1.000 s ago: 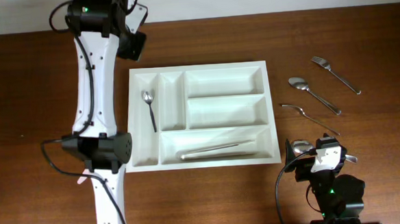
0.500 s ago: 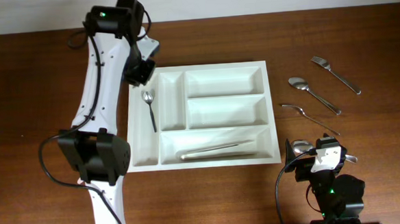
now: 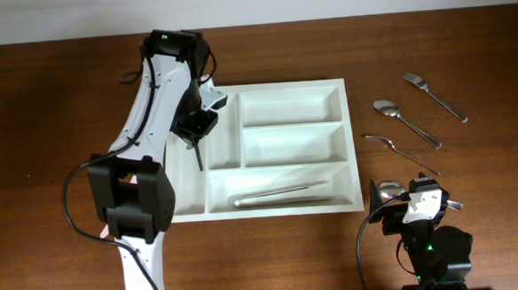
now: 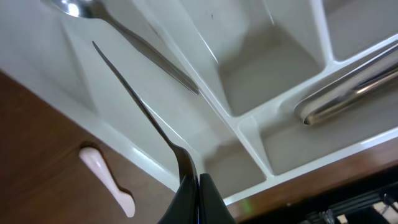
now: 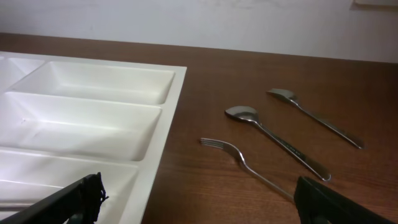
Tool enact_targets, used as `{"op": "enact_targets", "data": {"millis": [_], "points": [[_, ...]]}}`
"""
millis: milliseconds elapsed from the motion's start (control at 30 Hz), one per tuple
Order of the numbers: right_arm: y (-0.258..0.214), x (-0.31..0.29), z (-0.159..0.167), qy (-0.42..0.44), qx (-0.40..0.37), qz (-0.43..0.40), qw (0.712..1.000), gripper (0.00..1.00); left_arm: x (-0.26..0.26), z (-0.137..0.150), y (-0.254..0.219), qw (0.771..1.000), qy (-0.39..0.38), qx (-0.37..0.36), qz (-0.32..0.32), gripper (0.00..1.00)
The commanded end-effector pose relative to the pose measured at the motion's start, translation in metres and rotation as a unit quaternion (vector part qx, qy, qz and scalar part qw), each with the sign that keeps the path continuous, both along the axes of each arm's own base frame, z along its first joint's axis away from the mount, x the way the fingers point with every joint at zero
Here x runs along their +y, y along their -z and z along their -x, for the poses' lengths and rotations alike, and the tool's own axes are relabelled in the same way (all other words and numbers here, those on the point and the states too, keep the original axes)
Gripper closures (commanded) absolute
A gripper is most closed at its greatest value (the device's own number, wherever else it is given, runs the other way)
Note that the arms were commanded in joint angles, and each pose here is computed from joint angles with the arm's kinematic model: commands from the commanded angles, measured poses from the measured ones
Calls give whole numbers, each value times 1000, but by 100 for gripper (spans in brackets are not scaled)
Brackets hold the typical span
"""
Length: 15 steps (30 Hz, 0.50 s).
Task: Pack container
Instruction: 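Carry the teaspoon over the tray's narrow left compartment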
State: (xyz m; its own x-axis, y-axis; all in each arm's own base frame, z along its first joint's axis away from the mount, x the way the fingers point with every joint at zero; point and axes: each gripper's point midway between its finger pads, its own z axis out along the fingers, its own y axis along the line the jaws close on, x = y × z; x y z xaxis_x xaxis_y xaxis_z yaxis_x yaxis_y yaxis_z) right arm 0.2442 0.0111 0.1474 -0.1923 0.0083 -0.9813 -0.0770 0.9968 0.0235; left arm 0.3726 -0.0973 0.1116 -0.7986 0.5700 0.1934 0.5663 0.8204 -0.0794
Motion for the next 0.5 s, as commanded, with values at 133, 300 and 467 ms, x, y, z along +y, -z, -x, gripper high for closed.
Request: {"op": "enact_targets", "data": {"millis": [133,300,467], "points": [[2,4,0,-9,-1,0,1000,1,2,-2,-10,999,20,-11,42,98],[2,4,0,-9,-1,0,1000,1,5,-7,-10,998,34,-16,60,98],[2,4,0,-9,-1,0,1000,1,3,-13,-9,994,66,-29,83,98]]}}
